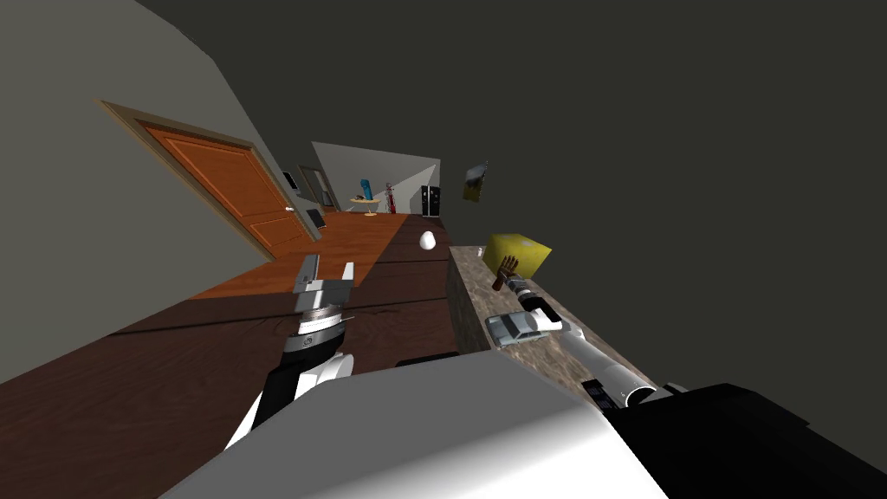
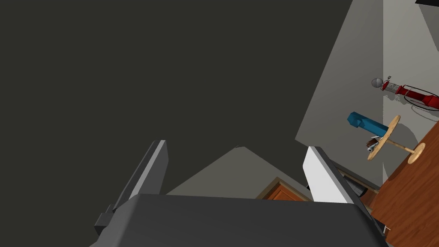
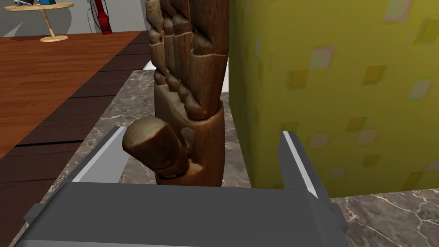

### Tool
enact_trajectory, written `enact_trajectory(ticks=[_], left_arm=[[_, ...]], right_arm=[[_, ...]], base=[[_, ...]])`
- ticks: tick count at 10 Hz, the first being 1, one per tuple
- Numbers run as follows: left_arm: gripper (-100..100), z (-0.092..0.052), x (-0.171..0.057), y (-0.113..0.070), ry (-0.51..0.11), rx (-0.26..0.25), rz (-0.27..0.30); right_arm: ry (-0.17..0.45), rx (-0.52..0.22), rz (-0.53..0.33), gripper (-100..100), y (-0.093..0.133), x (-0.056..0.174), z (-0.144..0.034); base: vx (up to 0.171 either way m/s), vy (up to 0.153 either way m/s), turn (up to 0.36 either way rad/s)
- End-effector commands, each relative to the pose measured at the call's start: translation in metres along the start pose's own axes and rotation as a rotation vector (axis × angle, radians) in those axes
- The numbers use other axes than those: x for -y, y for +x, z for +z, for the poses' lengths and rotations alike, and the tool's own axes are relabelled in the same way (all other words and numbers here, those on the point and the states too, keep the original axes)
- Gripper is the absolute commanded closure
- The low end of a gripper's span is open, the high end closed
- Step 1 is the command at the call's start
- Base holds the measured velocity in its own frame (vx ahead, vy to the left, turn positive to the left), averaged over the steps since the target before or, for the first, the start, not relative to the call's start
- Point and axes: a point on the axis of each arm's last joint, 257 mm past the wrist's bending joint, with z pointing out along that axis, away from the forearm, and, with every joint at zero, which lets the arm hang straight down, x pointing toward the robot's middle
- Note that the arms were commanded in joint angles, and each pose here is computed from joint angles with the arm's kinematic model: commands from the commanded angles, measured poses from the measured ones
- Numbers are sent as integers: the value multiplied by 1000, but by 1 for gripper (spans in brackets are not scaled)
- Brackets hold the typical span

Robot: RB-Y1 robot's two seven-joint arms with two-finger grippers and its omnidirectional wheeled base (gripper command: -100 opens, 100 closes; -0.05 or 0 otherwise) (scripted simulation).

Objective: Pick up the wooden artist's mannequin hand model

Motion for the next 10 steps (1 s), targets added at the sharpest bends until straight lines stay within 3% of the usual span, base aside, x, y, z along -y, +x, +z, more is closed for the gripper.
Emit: enact_trajectory(ticks=[1, 4, 5, 10], left_arm=[[0, 0, 0, 0, 0, 0, 0], [0, 0, 0, 0, 0, 0, 0], [0, 0, 0, 0, 0, 0, 0], [0, 0, 0, 0, 0, 0, 0]], right_arm=[[0, 0, 0, -100, 0, 0, 0], [0, 0, 0, -100, 0, 0, 0], [12, 18, -2, -100, -10, 22, -1], [24, 23, 20, -100, -32, 69, -4]], base=[[8, 7, -26], [-1, -1, 3], [-26, -25, 86], [-10, -9, 33]])
